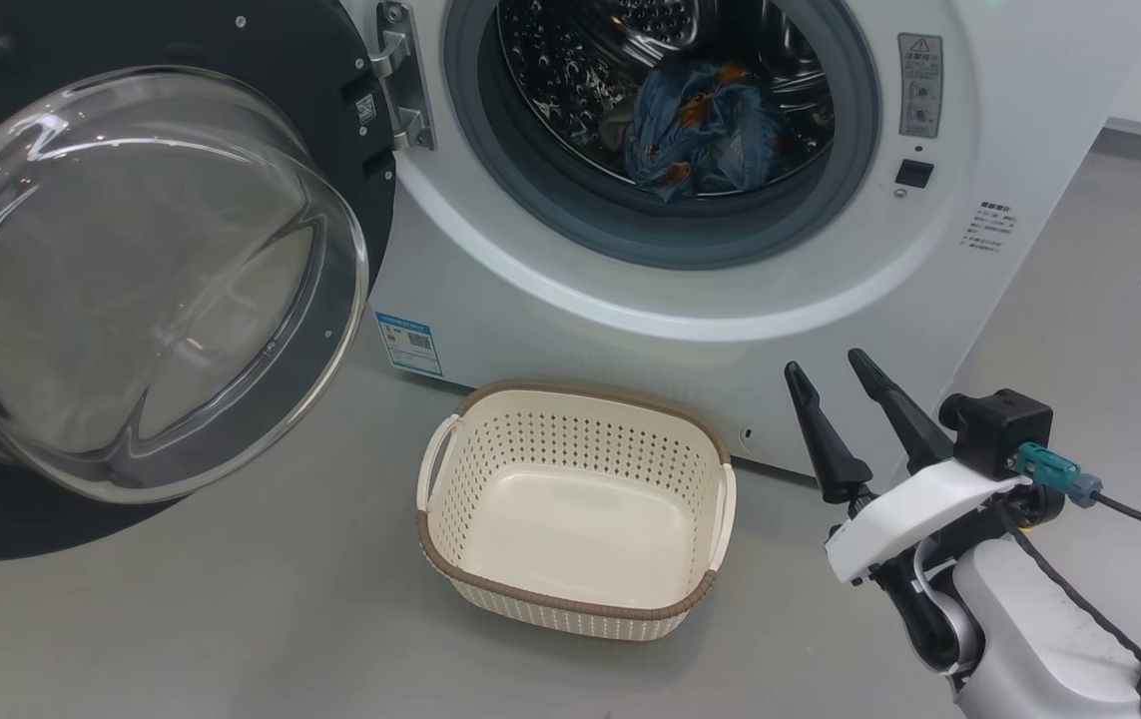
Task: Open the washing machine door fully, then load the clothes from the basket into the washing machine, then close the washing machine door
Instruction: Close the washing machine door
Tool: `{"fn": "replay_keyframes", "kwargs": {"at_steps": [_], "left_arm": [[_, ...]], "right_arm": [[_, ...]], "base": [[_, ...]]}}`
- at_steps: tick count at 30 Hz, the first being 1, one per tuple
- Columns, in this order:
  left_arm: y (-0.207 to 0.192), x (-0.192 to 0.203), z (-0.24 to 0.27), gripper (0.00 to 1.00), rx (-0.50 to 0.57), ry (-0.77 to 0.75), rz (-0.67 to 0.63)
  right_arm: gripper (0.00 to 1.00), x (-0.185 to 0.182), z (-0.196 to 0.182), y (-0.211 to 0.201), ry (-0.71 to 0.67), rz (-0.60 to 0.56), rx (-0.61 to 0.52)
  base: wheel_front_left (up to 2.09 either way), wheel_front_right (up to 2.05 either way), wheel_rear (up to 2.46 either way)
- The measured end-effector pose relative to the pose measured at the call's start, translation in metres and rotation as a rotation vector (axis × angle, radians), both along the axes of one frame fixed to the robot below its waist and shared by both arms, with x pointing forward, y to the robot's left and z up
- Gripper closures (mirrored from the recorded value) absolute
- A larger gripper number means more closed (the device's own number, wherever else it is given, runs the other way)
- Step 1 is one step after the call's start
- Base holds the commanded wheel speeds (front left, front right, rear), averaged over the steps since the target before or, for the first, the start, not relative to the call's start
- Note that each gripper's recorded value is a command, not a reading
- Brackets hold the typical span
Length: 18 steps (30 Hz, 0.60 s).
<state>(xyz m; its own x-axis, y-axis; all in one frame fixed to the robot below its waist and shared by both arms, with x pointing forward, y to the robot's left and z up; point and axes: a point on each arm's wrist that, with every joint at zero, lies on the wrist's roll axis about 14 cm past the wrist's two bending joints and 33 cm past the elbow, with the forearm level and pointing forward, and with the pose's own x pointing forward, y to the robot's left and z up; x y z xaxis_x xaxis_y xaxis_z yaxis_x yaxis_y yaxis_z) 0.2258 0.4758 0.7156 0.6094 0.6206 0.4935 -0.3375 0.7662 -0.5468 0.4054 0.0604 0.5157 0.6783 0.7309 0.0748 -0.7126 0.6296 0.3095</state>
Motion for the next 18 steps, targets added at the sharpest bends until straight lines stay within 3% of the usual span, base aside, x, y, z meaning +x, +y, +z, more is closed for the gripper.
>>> {"fn": "replay_keyframes", "kwargs": {"at_steps": [9, 18], "left_arm": [[0.048, -0.001, -0.031, 1.0, -0.322, -0.078, -0.041], [0.07, 0.018, -0.055, 1.0, -0.478, -0.018, -0.076]], "right_arm": [[0.0, 0.002, -0.007, -0.01, 0.007, -0.016, -0.02], [0.0, 0.008, -0.013, -0.024, 0.011, -0.039, -0.04]], "base": [[0.0, 0.0, 0.0], [0.0, 0.0, 0.0]]}}
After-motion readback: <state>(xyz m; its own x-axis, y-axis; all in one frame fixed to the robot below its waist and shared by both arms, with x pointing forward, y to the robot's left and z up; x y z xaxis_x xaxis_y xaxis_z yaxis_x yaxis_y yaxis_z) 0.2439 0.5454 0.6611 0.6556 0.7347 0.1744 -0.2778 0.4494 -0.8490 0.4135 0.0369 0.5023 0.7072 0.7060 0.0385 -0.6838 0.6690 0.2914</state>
